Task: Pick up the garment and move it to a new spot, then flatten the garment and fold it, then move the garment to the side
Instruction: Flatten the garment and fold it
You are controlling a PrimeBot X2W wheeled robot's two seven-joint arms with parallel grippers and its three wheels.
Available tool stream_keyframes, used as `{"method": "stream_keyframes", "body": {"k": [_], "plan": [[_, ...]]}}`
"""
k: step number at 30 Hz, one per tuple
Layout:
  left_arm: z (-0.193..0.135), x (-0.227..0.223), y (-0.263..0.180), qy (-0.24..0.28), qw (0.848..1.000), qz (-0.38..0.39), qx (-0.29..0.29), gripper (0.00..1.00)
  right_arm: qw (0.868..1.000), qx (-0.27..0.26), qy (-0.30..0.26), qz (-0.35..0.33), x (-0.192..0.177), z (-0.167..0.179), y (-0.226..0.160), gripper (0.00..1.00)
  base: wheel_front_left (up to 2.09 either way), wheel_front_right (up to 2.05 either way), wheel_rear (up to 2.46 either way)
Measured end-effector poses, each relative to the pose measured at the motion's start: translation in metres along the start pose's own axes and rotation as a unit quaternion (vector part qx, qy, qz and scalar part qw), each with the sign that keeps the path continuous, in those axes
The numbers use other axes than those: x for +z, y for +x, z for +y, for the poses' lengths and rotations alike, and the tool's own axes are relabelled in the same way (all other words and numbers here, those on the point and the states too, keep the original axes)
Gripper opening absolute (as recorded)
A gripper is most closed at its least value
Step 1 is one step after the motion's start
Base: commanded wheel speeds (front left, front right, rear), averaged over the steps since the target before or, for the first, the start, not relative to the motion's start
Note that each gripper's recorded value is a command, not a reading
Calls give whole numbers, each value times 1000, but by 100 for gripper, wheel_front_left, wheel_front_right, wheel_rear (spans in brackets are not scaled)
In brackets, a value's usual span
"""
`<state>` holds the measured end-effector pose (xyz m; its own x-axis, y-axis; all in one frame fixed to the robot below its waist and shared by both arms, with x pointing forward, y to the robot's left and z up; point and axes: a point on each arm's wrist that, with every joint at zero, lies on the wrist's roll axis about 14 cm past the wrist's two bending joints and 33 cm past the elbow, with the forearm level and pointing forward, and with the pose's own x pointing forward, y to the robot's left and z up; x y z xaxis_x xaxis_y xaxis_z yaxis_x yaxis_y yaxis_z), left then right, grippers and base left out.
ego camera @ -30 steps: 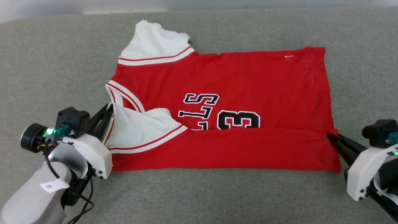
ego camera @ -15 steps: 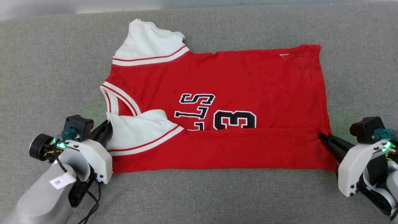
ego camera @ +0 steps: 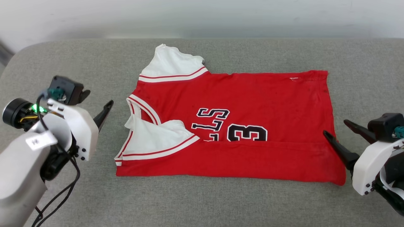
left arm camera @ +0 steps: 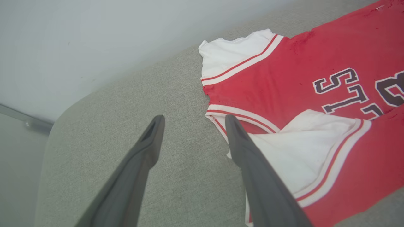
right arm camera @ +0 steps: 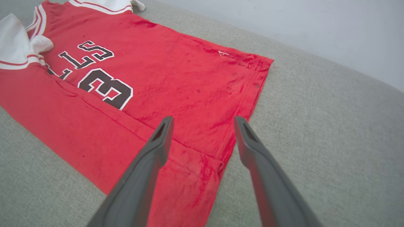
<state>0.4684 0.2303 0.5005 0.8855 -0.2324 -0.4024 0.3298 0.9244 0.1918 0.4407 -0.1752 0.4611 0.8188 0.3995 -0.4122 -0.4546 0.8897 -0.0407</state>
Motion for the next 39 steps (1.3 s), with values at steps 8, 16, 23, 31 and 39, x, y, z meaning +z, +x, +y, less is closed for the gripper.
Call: {"method": "stream_keyframes", "body": {"k": [8, 16, 23, 31, 39], "plan": [[-21, -30, -15, -26, 977, 199, -77, 100, 1000, 8, 5, 12, -5, 9, -1, 100, 0, 0, 0], [-46, -72, -10, -49, 943, 306, -121, 100, 999, 6, 15, 40, -20, 8, -2, 100, 0, 0, 0], [-62, -124, -9, -57, 908, 392, -139, 100, 998, -1, 21, 55, -28, 0, 1, 100, 0, 0, 0], [-68, -140, -5, -57, 897, 412, -149, 0, 998, -3, 23, 59, -29, -4, 2, 100, 0, 0, 0], [-63, -115, -13, -36, 925, 350, -145, 0, 993, 4, -64, 101, 23, -24, -10, 100, 0, 0, 0]]}}
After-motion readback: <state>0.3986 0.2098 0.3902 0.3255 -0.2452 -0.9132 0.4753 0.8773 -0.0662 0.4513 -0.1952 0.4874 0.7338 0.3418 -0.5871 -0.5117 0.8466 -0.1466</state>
